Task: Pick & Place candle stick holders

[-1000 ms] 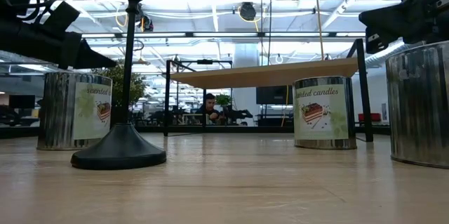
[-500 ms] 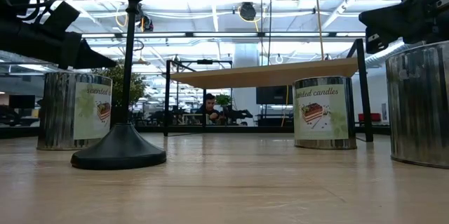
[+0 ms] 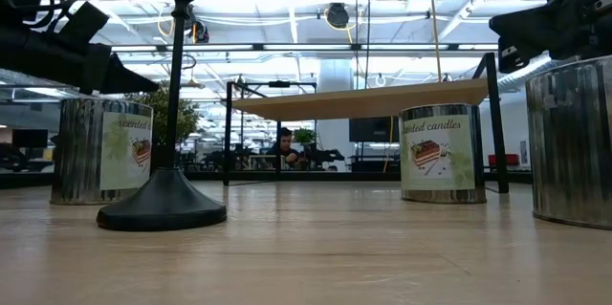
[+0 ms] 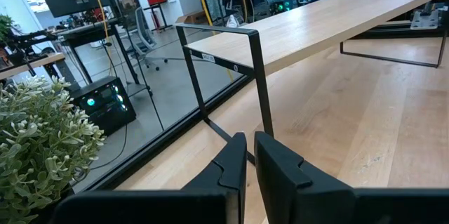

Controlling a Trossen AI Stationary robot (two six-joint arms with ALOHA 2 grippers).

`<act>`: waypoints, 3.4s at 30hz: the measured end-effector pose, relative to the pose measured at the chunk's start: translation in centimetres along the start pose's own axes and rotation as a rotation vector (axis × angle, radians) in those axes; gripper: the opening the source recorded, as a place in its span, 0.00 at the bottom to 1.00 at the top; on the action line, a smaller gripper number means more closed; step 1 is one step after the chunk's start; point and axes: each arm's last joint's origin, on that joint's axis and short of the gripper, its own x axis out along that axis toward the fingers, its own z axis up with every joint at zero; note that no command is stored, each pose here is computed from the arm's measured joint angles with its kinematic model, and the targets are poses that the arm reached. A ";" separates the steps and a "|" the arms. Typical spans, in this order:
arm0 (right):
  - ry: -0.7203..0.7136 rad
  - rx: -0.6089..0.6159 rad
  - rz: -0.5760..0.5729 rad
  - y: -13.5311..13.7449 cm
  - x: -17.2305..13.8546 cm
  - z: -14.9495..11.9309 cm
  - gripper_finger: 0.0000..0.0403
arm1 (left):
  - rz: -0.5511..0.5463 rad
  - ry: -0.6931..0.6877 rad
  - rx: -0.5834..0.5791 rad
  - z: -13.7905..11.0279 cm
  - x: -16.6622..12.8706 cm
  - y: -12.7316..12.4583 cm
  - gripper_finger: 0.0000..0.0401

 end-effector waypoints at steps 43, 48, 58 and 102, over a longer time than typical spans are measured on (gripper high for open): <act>-0.233 -0.294 -0.027 0.1 -0.3 2.2 0.01 | 0.022 -0.084 0.105 1.0 0.0 0.2 0.09; -0.229 -0.350 -0.037 0.1 -0.2 2.2 0.01 | -0.005 -0.112 0.182 1.3 -0.1 0.1 0.09; -0.152 -0.363 -0.165 -0.4 0.2 1.7 0.01 | -0.121 -0.135 0.178 1.2 -0.1 -0.2 0.09; -0.105 0.022 0.969 5.0 2.6 1.0 0.51 | -0.412 -0.157 -0.242 1.7 -0.1 -0.6 0.09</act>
